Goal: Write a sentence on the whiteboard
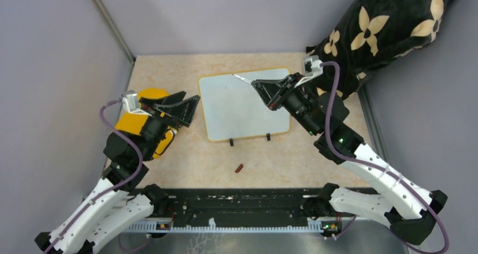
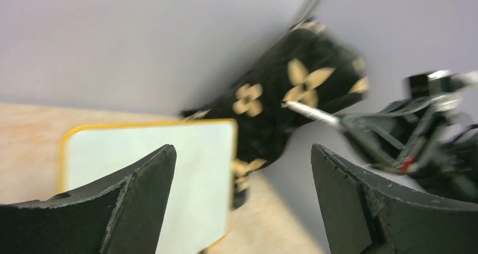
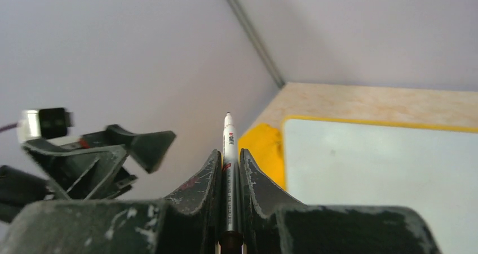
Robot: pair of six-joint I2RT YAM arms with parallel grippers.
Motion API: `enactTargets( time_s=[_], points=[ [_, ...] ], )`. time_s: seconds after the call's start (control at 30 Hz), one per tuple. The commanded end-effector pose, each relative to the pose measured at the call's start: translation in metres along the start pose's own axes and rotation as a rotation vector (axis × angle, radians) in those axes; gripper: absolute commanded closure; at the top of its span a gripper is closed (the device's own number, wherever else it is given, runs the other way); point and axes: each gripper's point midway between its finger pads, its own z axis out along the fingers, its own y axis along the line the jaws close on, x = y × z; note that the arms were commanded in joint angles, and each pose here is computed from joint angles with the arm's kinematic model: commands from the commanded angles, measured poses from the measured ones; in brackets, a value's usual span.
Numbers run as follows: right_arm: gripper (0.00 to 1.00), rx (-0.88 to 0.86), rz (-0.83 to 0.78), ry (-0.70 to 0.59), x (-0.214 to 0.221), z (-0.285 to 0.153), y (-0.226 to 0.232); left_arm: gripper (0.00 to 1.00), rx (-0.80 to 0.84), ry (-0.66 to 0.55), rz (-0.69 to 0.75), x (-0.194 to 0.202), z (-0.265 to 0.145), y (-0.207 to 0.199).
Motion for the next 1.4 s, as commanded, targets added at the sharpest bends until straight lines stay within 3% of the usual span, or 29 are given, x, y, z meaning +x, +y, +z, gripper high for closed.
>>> enactTargets(
  time_s=[0.0,0.17,0.33,0.97,1.13,1.37],
  points=[
    [1.00,0.288,-0.212,0.045,0.008,-0.012,-0.060,0.06,-0.267,0.298,0.395,0.051,-0.022,0.079],
    [1.00,0.431,-0.321,0.102,0.024,-0.019,-0.093,0.06,-0.292,0.452,0.511,0.078,-0.032,0.101],
    [1.00,0.512,-0.312,0.150,0.053,-0.025,-0.118,0.05,-0.288,0.477,0.512,0.089,-0.036,0.107],
    [1.00,0.338,-0.295,0.143,0.078,-0.015,-0.109,0.03,-0.327,0.527,0.512,0.123,-0.013,0.129],
    [1.00,0.370,-0.338,0.120,0.075,-0.010,-0.117,0.02,-0.305,0.547,0.463,0.135,-0.002,0.139],
    [1.00,0.377,-0.379,0.081,0.069,-0.007,-0.120,0.02,-0.288,0.562,0.289,0.134,0.003,0.162]
  ],
)
